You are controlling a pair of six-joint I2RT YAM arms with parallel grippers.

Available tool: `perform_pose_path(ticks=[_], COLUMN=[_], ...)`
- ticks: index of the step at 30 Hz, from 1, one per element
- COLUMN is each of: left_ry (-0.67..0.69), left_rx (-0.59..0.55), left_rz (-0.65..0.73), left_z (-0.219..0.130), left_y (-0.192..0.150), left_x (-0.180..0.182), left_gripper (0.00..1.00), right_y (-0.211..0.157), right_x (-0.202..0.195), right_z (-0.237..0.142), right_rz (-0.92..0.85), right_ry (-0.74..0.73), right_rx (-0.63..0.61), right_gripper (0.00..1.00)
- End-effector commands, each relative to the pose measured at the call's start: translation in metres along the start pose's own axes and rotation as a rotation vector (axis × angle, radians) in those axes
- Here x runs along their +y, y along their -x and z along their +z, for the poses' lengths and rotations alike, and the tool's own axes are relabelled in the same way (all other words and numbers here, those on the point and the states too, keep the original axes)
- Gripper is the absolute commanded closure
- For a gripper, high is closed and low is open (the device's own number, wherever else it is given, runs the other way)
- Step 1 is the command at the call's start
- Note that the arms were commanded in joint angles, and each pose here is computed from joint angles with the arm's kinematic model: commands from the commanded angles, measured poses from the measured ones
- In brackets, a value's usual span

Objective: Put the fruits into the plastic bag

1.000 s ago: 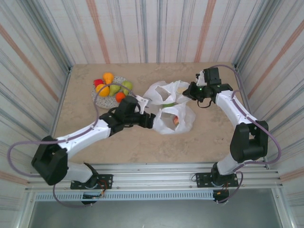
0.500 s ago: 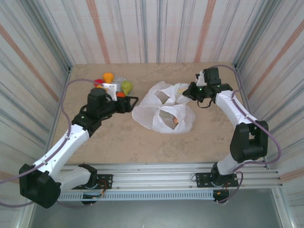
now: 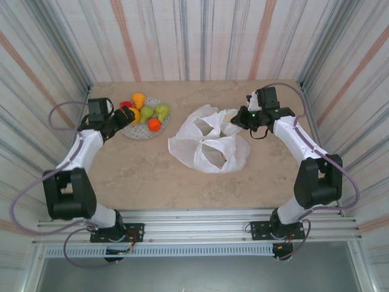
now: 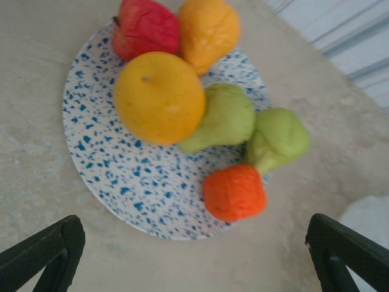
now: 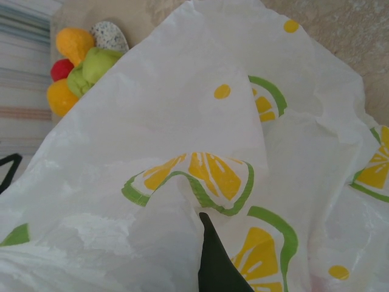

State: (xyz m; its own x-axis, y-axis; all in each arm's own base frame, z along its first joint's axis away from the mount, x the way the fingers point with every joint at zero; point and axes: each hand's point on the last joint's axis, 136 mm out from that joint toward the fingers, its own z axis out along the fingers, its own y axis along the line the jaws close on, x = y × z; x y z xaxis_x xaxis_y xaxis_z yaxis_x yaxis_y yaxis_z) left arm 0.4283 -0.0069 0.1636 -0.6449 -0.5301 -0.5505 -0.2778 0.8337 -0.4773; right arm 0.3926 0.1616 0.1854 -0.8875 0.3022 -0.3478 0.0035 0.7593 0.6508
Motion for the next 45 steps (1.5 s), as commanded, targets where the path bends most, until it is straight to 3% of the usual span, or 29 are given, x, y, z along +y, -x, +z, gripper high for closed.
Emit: perform_pose_path(ticks=[1, 12, 20, 27, 36, 40, 45], left_ry=[0.069, 0.094, 0.082, 0.047, 0.059, 0.035, -0.088], left_rx=[-0.004, 0.113, 0.154, 0.177, 0.127, 0.081, 0.048], left_rz=[-0.005, -0.004, -0.002, -0.003, 0.008, -0.006, -0.029], left_z=[0.016, 0.093, 0.120, 0.130, 0.107, 0.077, 0.027], left_y=[0.019, 0.029, 0.026, 0.019, 0.022, 0.017, -0.005], left_x=[0.010, 0.021, 0.026, 0.025, 0.030, 0.024, 0.002], left_gripper=[0.02, 0.04, 0.05, 0.15, 0.28, 0.30, 0.33], right_y=[-0.003, -0.010, -0.012, -0.016, -0.017, -0.017, -0.015], right_x=[0.003, 0.002, 0.001, 0.000, 0.003, 0.005, 0.006], right_z=[0.002, 0.003, 0.001, 0.003, 0.002, 0.003, 0.002], right_rz=[-0.031, -0.049, -0.050, -0.051, -0.054, -0.055, -0.058], right_ry=[0.006, -0.008, -0.012, -0.018, -0.021, -0.019, -0.018], right_rx=[0.012, 0.027, 0.030, 0.040, 0.038, 0.038, 0.037], right_gripper=[1.00, 1.00, 1.00, 1.00, 1.00, 1.00, 1.00])
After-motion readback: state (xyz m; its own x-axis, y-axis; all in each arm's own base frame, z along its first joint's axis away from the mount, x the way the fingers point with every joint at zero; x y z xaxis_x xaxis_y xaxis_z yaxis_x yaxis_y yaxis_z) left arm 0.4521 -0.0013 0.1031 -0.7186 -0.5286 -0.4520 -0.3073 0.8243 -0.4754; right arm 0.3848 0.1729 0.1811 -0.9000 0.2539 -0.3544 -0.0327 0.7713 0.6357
